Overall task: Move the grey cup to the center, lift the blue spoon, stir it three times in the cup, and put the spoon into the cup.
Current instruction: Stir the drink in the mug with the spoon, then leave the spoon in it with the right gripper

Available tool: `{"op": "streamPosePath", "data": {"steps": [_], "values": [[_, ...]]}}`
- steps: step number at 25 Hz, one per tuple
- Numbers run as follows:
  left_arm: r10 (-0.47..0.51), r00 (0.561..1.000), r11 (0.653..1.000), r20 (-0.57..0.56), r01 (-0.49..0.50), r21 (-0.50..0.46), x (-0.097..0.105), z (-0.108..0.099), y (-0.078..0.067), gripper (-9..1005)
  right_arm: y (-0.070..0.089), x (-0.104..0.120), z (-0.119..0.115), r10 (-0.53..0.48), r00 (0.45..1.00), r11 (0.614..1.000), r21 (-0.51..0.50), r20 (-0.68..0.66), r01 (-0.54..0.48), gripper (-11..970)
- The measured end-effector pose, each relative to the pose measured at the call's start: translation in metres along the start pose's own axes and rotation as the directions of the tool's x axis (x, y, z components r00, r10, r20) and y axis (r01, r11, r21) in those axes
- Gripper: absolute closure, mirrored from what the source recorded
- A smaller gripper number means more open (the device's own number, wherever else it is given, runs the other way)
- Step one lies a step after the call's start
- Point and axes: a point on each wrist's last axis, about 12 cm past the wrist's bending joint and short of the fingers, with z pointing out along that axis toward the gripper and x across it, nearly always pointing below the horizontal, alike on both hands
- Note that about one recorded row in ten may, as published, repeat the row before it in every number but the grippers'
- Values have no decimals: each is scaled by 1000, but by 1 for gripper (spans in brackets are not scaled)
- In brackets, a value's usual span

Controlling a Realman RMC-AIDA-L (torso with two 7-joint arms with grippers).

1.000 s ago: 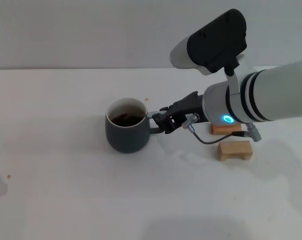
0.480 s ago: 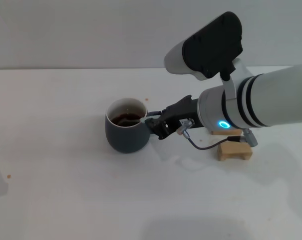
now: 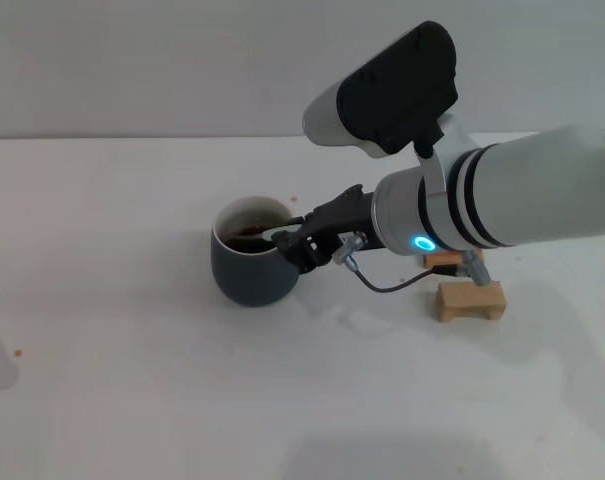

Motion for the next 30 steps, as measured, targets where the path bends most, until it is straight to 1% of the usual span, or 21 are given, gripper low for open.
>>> {"op": "streamPosePath", "data": {"steps": [5, 10, 14, 20, 30], "values": [[-2, 1000, 1000, 1, 2, -2, 0, 0, 0, 998, -6, -3, 2, 1, 1000, 1000, 19, 11, -2, 797], [-4, 1000, 1000, 3, 4, -4, 0, 1, 0, 998, -16, -3, 0, 5, 1000, 999, 41, 18, -6, 797], [-4, 1000, 1000, 5, 4, -4, -1, 1, -1, 998, -23, 0, -2, 28, 1000, 998, 52, 14, -29, 797], [-3, 1000, 1000, 5, 3, -3, -1, 1, -1, 998, -20, 6, -5, 37, 999, 998, 41, -7, -37, 797], [-4, 1000, 1000, 6, 4, 1, -1, 0, -1, 998, -4, 10, -6, 33, 999, 999, -10, -14, -33, 796]]}}
